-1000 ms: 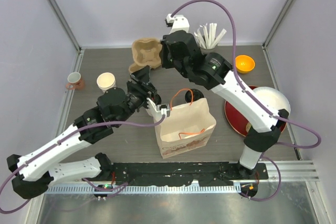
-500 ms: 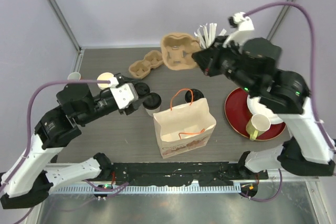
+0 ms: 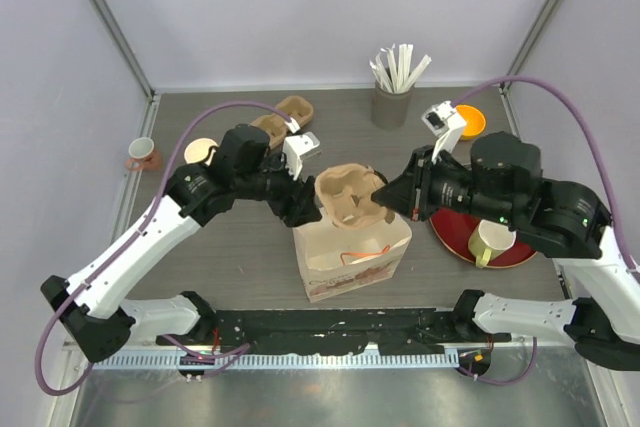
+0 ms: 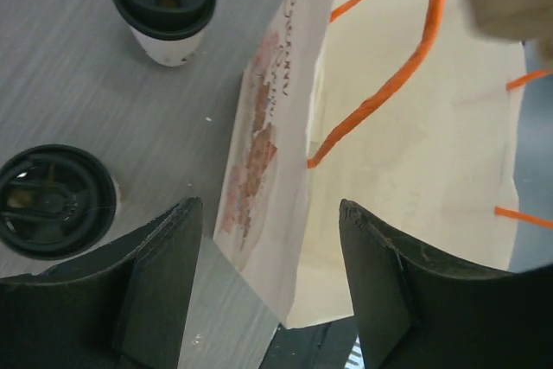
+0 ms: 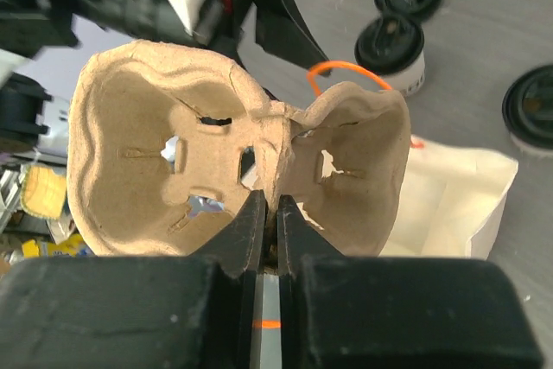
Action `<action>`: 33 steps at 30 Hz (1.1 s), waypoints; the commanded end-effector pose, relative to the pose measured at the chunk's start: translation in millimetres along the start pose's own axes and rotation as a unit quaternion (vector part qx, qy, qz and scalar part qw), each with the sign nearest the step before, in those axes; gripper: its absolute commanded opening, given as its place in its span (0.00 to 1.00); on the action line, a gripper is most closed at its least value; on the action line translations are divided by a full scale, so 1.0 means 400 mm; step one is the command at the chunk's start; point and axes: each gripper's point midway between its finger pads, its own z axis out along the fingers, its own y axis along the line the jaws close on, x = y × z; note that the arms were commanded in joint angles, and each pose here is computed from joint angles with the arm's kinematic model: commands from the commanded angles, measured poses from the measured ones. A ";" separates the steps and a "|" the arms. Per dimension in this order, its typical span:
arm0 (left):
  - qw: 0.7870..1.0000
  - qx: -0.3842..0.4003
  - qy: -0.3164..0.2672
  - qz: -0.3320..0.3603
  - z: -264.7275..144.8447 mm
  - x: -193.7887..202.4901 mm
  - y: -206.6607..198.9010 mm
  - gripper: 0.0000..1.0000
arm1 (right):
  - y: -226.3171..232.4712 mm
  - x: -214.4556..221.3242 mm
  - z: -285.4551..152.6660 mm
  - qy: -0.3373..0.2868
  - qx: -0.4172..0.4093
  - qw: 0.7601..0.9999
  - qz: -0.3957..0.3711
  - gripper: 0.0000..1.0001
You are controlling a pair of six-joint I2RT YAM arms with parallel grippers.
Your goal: Pack the takeout coffee
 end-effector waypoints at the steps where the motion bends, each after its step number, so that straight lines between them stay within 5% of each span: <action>1: 0.997 0.073 -0.008 -0.014 -0.022 -0.016 -0.074 0.65 | 0.016 0.042 -0.017 0.019 -0.030 0.999 0.029 0.01; 6: 0.996 0.074 0.027 -0.036 0.012 0.035 -0.063 0.55 | -0.026 0.092 0.006 0.053 0.006 0.998 0.037 0.01; 12: 0.995 0.091 0.029 -0.027 0.022 0.035 -0.075 0.31 | -0.053 0.105 0.000 0.052 0.028 0.997 0.042 0.01; 17: 0.994 0.097 0.038 -0.043 0.034 0.059 -0.082 0.00 | -0.082 0.148 0.021 0.086 0.056 0.994 0.044 0.01; 33: 0.996 0.078 0.017 -0.049 0.028 0.028 -0.074 0.00 | -0.191 0.246 0.060 0.155 0.164 0.974 0.035 0.01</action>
